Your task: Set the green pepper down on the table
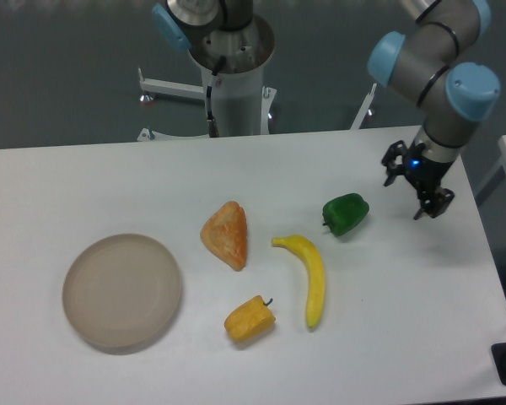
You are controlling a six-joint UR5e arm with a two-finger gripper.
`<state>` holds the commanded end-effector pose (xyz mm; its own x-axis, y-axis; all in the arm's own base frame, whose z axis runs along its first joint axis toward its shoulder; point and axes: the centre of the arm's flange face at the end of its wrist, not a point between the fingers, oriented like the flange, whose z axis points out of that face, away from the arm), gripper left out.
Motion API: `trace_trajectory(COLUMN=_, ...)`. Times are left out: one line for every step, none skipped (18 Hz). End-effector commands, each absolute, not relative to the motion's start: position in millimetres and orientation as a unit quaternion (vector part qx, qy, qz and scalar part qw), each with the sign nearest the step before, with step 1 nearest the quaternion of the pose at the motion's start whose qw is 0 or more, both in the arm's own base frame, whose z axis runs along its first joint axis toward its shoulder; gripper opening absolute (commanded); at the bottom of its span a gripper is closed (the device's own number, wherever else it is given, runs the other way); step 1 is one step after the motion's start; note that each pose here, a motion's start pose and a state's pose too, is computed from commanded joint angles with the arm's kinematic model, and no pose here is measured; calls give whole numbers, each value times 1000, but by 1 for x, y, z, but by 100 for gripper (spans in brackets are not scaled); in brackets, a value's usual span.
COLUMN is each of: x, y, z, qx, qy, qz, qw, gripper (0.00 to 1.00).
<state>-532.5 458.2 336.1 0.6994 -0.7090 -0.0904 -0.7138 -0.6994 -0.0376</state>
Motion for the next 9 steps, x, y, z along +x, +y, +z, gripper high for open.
trace_trajectory(x=-536, y=460, z=339, qx=-920, qy=387, qz=42, qw=36, gripper=92)
trace_trajectory(x=-539, y=464, z=339, qx=-919, qy=388, qz=52, qw=38, gripper=92)
trace_trajectory(x=-540, y=469, z=341, qx=-917, qy=391, qz=65, qw=41, gripper=93)
trace_trajectory(x=-541, y=472, z=342, qx=-916, qy=391, qz=77, qw=42, gripper=95)
trace_trajectory(x=-541, y=475, z=340, qx=-915, qy=393, qz=80, qw=44, gripper=96)
trace_trajectory(x=-540, y=477, z=338, qx=-915, qy=394, qz=79, qw=45, gripper=96)
trace_trajectory(x=-539, y=479, z=337, qx=-915, qy=394, qz=79, qw=45, gripper=96)
trace_trajectory(x=-539, y=480, z=336, qx=-915, qy=392, qz=80, qw=44, gripper=96)
trace_trajectory(x=-536, y=485, z=333, qx=-915, qy=393, qz=80, qw=45, gripper=96)
